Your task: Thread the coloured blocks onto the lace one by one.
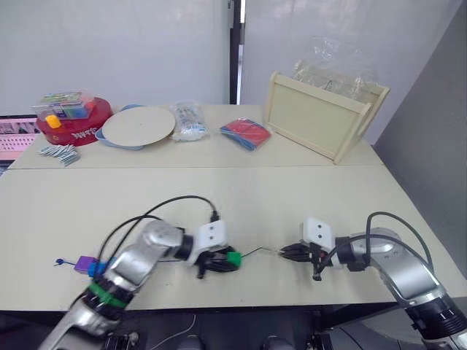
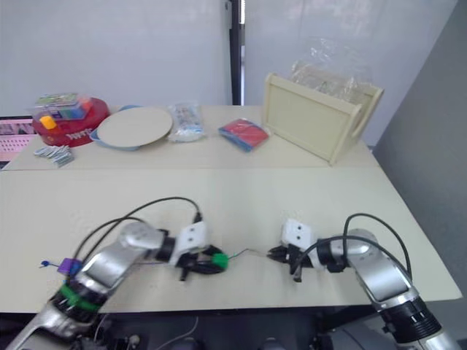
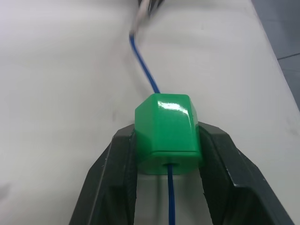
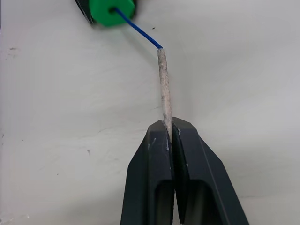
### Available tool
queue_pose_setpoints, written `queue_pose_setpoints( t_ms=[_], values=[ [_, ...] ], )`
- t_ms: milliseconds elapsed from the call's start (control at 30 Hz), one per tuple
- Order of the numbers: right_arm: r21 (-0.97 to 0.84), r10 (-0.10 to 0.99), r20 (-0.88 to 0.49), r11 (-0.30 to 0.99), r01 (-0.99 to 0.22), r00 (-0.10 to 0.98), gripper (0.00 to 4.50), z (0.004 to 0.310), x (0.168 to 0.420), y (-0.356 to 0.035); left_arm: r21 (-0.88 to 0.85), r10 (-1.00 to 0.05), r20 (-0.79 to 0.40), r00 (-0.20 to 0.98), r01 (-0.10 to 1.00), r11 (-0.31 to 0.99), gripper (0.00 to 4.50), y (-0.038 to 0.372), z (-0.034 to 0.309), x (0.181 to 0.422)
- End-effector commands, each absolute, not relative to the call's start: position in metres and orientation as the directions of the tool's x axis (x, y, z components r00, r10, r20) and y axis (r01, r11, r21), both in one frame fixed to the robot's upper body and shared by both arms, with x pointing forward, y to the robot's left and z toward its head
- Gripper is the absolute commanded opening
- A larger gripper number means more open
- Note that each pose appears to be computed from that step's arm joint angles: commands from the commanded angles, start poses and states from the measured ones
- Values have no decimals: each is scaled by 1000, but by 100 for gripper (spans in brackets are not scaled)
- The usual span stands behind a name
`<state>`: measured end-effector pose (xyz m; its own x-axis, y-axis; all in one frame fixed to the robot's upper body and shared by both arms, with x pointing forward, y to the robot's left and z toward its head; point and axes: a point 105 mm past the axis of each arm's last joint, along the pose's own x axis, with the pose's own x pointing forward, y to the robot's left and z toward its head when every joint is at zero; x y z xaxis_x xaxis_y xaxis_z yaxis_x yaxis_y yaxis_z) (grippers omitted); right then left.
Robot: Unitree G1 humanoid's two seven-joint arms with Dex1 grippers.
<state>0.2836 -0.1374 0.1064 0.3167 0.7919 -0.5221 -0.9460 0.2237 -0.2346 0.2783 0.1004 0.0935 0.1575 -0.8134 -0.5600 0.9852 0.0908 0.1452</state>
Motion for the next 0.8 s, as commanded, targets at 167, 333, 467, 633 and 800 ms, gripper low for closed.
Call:
queue_pose_setpoints(
  t_ms=[167, 333, 467, 633, 800],
  values=[
    [-256, 809, -504, 194, -947, 302, 0, 116, 277, -140, 134, -622, -739, 260, 961, 242, 131, 219, 90, 253],
    [-242, 803, -521, 185, -953, 288, 0, 114, 271, -146, 188, -427, -847, 317, 929, 318, 131, 298, 93, 245],
    [-239, 801, -526, 185, -953, 287, 0, 112, 271, -149, 251, -399, -837, 374, 911, 327, 131, 314, 102, 250],
    [-235, 804, -525, 179, -955, 280, 0, 110, 271, -146, 269, -491, -768, 410, 904, 333, 131, 295, 111, 260],
    [-229, 808, -525, 171, -958, 269, 0, 109, 270, -142, 264, -537, -742, 401, 911, 316, 131, 277, 113, 263]
  ],
)
